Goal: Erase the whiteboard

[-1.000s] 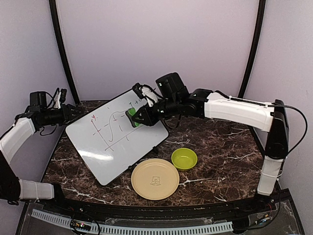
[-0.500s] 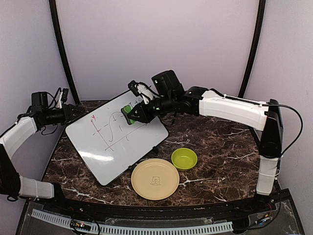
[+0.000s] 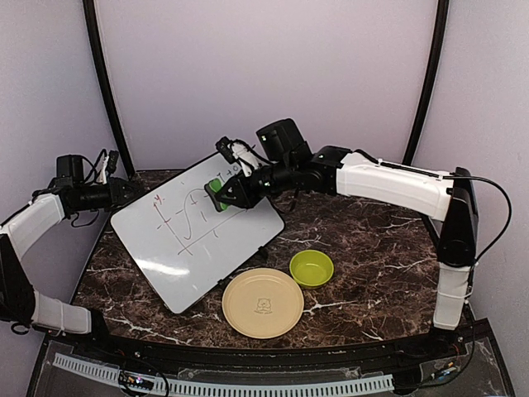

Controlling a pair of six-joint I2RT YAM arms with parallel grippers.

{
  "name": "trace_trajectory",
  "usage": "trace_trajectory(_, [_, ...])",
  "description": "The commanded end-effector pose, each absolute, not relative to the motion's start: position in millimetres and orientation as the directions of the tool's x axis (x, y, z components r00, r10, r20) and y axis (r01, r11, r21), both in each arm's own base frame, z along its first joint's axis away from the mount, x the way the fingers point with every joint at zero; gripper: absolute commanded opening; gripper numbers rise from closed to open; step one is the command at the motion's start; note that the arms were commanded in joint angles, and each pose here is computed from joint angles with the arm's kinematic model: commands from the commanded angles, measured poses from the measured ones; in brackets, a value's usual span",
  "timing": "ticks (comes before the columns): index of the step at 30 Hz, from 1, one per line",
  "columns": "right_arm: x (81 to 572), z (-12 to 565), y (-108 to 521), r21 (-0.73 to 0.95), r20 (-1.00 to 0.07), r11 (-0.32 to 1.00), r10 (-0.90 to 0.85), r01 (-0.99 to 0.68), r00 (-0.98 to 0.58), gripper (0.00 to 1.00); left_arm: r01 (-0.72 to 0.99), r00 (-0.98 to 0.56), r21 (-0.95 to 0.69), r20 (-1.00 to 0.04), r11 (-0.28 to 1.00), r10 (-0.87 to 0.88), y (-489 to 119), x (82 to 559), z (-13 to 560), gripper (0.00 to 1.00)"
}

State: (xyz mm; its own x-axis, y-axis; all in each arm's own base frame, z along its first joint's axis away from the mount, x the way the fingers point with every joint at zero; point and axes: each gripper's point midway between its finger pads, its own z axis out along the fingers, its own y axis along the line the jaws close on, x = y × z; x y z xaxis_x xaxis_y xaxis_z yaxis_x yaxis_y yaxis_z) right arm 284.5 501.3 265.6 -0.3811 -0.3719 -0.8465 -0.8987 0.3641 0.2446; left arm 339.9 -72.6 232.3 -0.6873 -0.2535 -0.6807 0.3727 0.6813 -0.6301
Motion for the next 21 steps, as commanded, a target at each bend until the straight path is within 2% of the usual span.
trace_trajectory(1, [290.2, 278.1, 504.6, 0.229, -0.868, 0.351, -0.349, -0.908, -0.353, 0.13, 0.401, -0.708, -0.668, -0.660, 0.627, -0.251, -83.2, 323.8, 232.2, 0.14])
trace_trajectory(21, [315.1, 267.7, 531.7, 0.200, -0.859, 0.405, -0.366, -0.892, -0.359, 0.12, 0.472, -0.752, -0.698, -0.637, 0.538, -0.167, -125.1, 305.0, 225.3, 0.08])
